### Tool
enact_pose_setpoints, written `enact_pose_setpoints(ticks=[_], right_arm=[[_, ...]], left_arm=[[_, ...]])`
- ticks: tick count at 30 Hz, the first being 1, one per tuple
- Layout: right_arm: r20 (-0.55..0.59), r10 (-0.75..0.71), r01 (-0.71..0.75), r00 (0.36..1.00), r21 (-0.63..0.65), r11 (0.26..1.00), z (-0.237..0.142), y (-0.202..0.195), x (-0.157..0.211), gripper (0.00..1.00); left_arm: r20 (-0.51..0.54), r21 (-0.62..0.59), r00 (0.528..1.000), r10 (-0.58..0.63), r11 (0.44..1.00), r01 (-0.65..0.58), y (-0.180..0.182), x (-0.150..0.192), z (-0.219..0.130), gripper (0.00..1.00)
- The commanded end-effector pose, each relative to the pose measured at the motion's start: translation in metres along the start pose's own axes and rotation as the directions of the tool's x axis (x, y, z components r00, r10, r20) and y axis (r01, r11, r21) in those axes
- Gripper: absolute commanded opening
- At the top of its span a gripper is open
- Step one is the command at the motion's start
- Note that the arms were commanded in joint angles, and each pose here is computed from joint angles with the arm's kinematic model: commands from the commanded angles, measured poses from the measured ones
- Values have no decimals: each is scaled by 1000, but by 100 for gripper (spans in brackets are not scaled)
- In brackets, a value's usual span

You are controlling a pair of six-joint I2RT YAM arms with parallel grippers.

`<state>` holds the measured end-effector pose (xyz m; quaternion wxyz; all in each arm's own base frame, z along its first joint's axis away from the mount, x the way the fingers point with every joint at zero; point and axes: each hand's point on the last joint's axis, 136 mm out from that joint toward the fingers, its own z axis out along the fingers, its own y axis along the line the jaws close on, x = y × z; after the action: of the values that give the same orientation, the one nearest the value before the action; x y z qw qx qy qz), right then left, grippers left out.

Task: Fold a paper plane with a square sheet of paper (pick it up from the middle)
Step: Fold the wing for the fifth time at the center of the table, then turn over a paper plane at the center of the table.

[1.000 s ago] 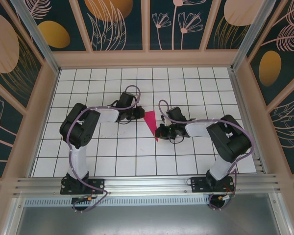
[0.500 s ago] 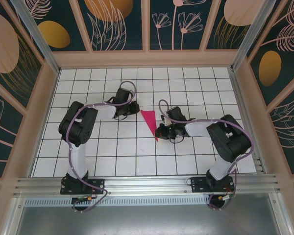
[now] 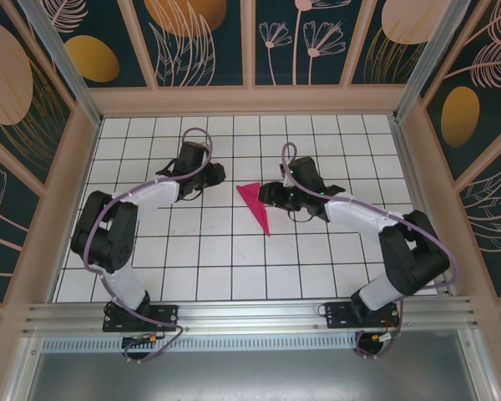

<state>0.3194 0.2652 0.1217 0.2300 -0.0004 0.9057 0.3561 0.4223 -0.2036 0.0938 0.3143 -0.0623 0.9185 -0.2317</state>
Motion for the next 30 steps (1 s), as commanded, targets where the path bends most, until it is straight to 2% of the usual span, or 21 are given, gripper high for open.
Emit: enact_pose_setpoints(ticks=[1, 9, 14, 18, 22, 30], right_arm=[[125, 12, -30, 992, 146, 989, -24, -39, -24, 59], [250, -4, -78, 968, 318, 945, -52, -100, -47, 77], [261, 1, -94, 965, 343, 935, -54, -116, -47, 81], [257, 12, -102, 966, 340, 935, -53, -123, -42, 81], [249, 20, -105, 968, 331, 938, -53, -125, -37, 81], [236, 37, -112, 971, 313, 943, -51, -123, -34, 81]], left_arm=[[-28, 6, 999, -25, 1000, 25, -10, 18, -13, 42], [-111, 7, 994, -14, 1000, 15, -61, 69, -10, 63], [-191, -22, 981, 26, 999, -31, -79, 105, 11, 66], [-228, -68, 973, 47, 996, -64, -84, 114, 26, 63], [-243, -142, 968, 56, 986, -92, -74, 118, 34, 59], [-193, -187, 981, 21, 981, -58, -66, 110, 23, 38]])
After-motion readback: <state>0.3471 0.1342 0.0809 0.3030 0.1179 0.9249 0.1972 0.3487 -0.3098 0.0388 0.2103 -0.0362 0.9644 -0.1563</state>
